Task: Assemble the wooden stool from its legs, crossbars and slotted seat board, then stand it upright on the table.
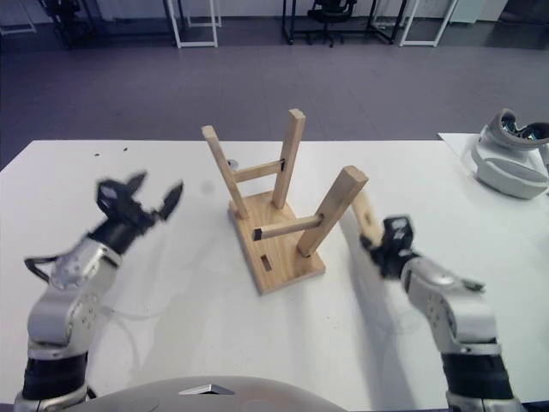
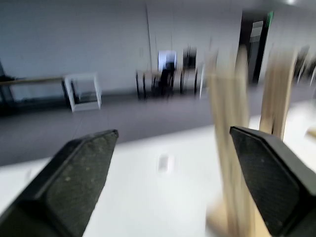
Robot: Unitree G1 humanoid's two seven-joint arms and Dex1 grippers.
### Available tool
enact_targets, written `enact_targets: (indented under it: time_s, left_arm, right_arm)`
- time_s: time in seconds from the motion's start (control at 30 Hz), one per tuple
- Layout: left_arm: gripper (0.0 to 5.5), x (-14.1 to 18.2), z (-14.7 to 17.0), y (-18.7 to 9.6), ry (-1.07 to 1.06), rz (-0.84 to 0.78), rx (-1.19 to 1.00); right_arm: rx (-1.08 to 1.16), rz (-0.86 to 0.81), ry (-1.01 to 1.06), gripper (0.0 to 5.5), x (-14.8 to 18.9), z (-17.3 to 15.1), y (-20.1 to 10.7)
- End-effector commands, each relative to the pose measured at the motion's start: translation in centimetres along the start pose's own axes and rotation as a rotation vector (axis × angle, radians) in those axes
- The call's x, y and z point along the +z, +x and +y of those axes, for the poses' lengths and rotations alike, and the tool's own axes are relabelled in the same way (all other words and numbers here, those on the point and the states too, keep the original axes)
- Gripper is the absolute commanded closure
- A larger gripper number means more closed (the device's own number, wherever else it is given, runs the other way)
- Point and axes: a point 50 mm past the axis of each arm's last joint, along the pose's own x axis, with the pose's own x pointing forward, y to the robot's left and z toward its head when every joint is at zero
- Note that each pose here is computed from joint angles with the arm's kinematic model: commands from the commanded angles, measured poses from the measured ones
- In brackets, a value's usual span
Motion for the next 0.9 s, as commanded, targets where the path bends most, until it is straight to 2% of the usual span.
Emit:
enact_targets:
  time_s: [0.03,0.1,0.17,0.27,0.3,0.77,0.83,0.9]
  left_arm:
    - [1.31,8.0,-1.9,4.8,-0.360,-0.315,-0.206]
    - [1.31,10.4,-3.5,6.8,-0.535,-0.353,-0.371]
    - [1.31,11.5,-4.4,8.6,-0.611,-0.328,-0.467]
    - [1.31,12.1,-5.8,9.8,-0.646,-0.285,-0.561]
    - [1.52,12.1,-6.1,10.0,-0.647,-0.270,-0.576]
    - [4.23,10.7,-6.9,10.2,-0.643,-0.201,-0.600]
    - [4.46,10.8,-7.0,10.2,-0.649,-0.207,-0.602]
    - [4.47,10.9,-7.1,10.1,-0.651,-0.210,-0.605]
  right_arm:
    - [0.142,-0.529,-0.305,3.43,11.7,2.2,-0.1]
    - [0.282,-0.708,-0.464,3.43,15.2,5.5,-0.7]
    - [0.449,-0.864,-0.552,3.43,17.6,9.2,-1.6]
    - [0.689,-1.033,-0.592,3.43,18.9,14.5,-3.4]
    - [0.724,-1.057,-0.589,3.43,18.8,15.1,-3.7]
    - [0.646,-1.024,-0.548,3.43,17.8,15.1,-3.7]
    - [0.644,-1.026,-0.548,3.43,17.9,15.1,-3.8]
    - [0.644,-1.025,-0.552,3.43,17.9,15.1,-3.8]
